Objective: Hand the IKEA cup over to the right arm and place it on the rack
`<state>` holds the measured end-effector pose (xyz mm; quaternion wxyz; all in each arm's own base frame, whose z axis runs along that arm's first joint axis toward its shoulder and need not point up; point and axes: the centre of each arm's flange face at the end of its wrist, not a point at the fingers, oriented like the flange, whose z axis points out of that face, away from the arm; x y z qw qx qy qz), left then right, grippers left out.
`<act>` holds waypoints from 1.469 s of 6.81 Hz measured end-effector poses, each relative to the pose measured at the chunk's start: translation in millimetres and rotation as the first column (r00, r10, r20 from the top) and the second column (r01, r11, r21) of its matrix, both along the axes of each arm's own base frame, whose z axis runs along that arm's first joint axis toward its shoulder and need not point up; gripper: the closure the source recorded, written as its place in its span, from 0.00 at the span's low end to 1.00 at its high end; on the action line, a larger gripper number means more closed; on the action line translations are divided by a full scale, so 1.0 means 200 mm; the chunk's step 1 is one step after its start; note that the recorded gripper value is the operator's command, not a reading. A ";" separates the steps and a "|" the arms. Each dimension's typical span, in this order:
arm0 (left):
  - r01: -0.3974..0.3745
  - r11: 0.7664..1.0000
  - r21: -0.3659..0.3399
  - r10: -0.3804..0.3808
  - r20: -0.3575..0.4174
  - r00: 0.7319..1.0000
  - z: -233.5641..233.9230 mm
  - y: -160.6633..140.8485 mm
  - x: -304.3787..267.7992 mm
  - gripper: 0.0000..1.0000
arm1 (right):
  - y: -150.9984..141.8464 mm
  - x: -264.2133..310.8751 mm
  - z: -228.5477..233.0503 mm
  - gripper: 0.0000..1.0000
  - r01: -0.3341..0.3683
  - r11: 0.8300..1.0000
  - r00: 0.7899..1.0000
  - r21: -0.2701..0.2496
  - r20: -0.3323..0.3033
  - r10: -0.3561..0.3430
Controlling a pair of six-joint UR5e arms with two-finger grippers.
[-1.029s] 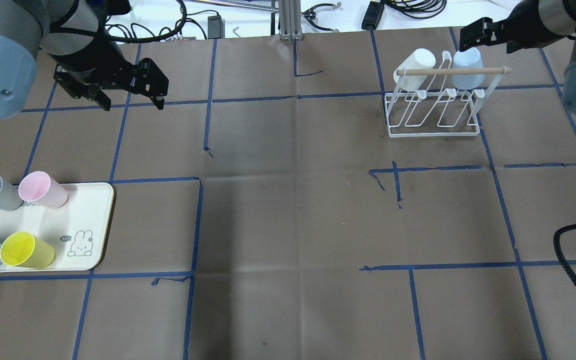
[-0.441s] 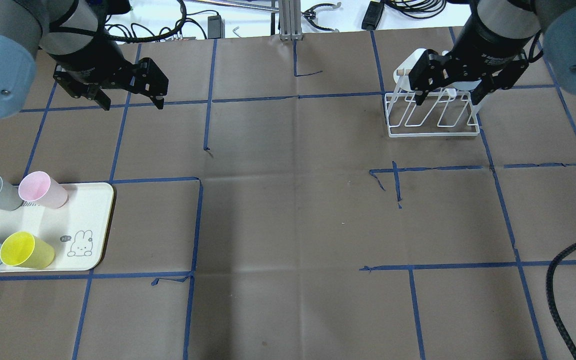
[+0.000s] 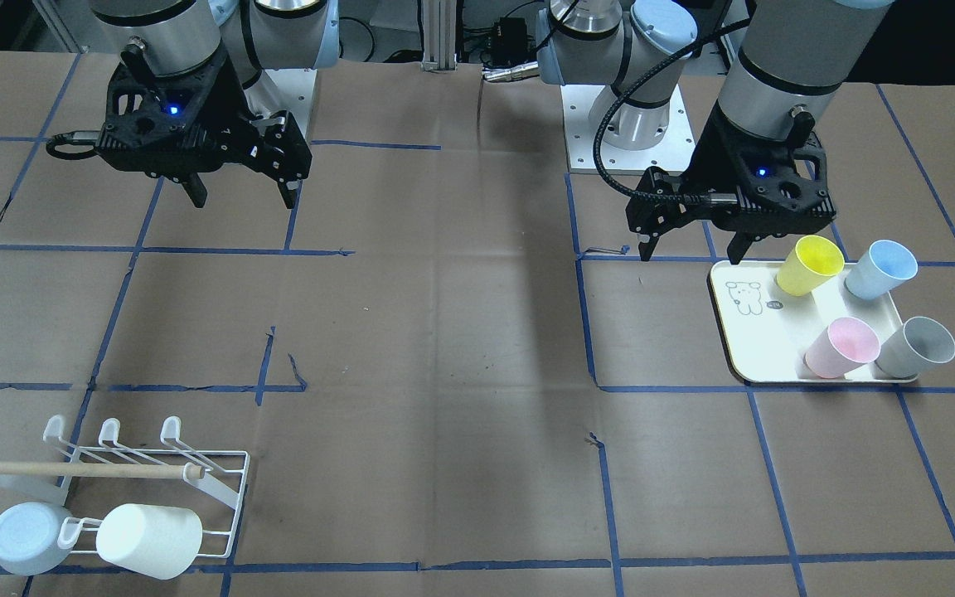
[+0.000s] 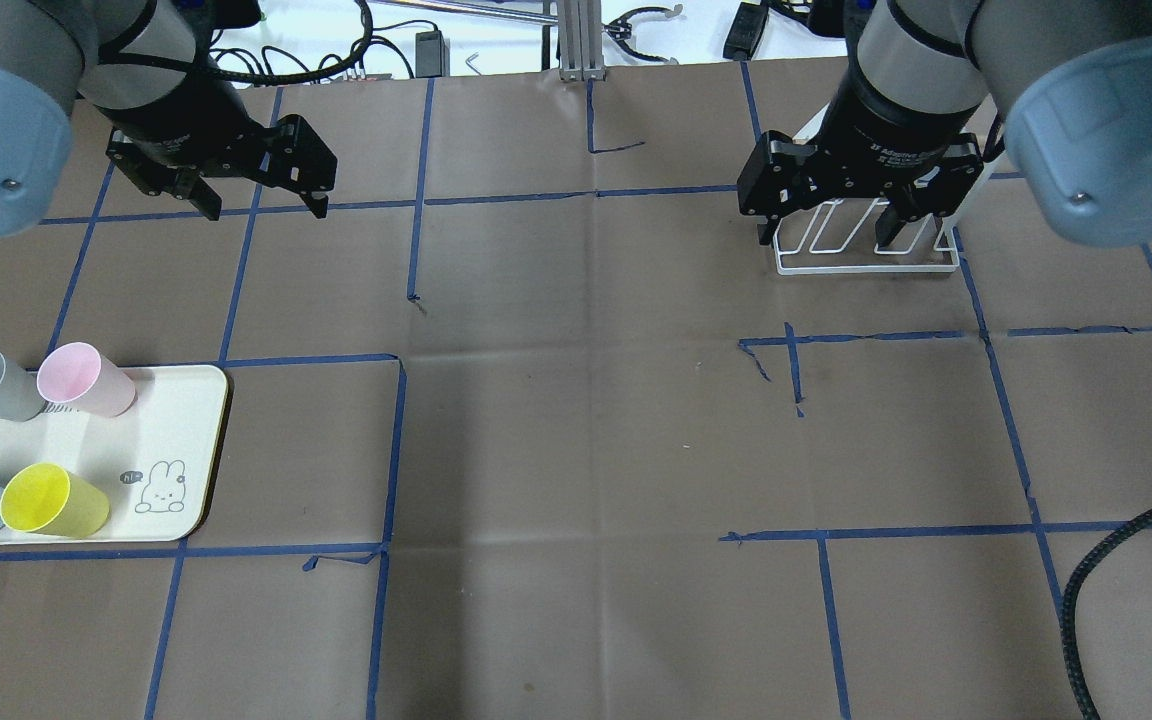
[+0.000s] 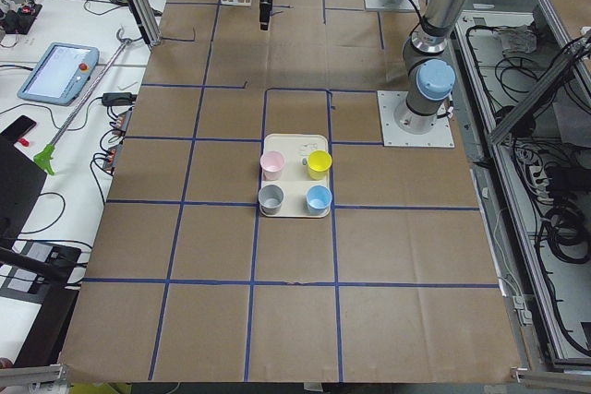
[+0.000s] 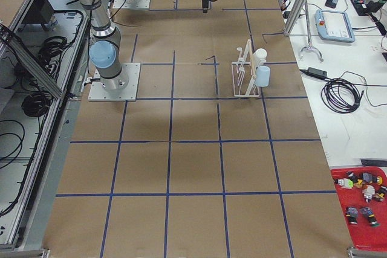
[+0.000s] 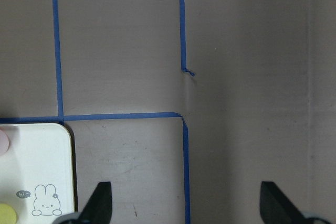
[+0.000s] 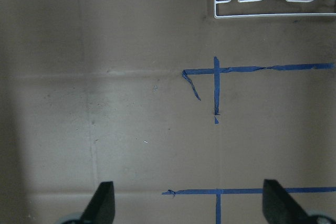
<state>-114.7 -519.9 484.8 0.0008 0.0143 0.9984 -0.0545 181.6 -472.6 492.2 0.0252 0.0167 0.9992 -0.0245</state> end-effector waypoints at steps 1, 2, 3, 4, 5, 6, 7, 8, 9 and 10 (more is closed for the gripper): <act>0.001 1.000 0.000 -0.001 0.000 1.000 0.00 0.00 0.00 0.00 | 0.00 0.01 0.00 0.00 -0.002 1.000 1.000 0.002 -0.001 0.002; 0.001 1.000 -0.001 -0.001 0.000 1.000 0.00 0.00 0.00 0.00 | 0.00 0.01 0.00 0.00 -0.002 1.000 1.000 0.003 -0.002 0.002; 0.002 1.000 0.000 -0.002 0.001 1.000 0.00 0.00 0.00 0.00 | 0.00 0.01 -0.01 0.00 -0.002 1.000 1.000 0.005 -0.002 0.003; 0.002 1.000 0.000 -0.002 0.001 1.000 0.00 0.00 0.00 0.00 | 0.00 0.01 -0.01 0.00 -0.003 1.000 1.000 0.006 -0.002 0.003; 0.002 1.000 0.000 -0.002 0.001 1.000 0.00 0.00 0.00 0.00 | 0.00 0.01 -0.01 0.00 -0.003 1.000 1.000 0.008 -0.002 0.003; 0.001 1.000 0.000 -0.001 0.000 1.000 0.00 0.00 0.00 0.00 | 0.00 0.01 -0.01 0.00 -0.003 1.000 1.000 0.008 -0.003 0.003; 0.001 1.000 -0.001 -0.001 0.000 1.000 0.00 0.00 0.00 0.00 | 0.00 0.01 -0.01 0.00 -0.003 1.000 1.000 0.008 -0.004 0.003; 0.002 1.000 -0.001 -0.002 0.000 1.000 0.00 0.00 0.00 0.00 | 0.00 0.01 -0.02 0.00 -0.004 1.000 1.000 0.008 -0.004 0.004; 0.002 1.000 -0.001 -0.002 0.000 1.000 0.00 0.00 0.00 0.00 | 0.00 0.01 -0.01 0.00 -0.004 1.000 1.000 0.008 -0.004 0.004; 0.002 1.000 -0.001 -0.002 0.000 1.000 0.00 0.00 0.00 0.00 | 0.00 0.01 -0.01 0.00 -0.004 1.000 1.000 0.008 -0.004 0.004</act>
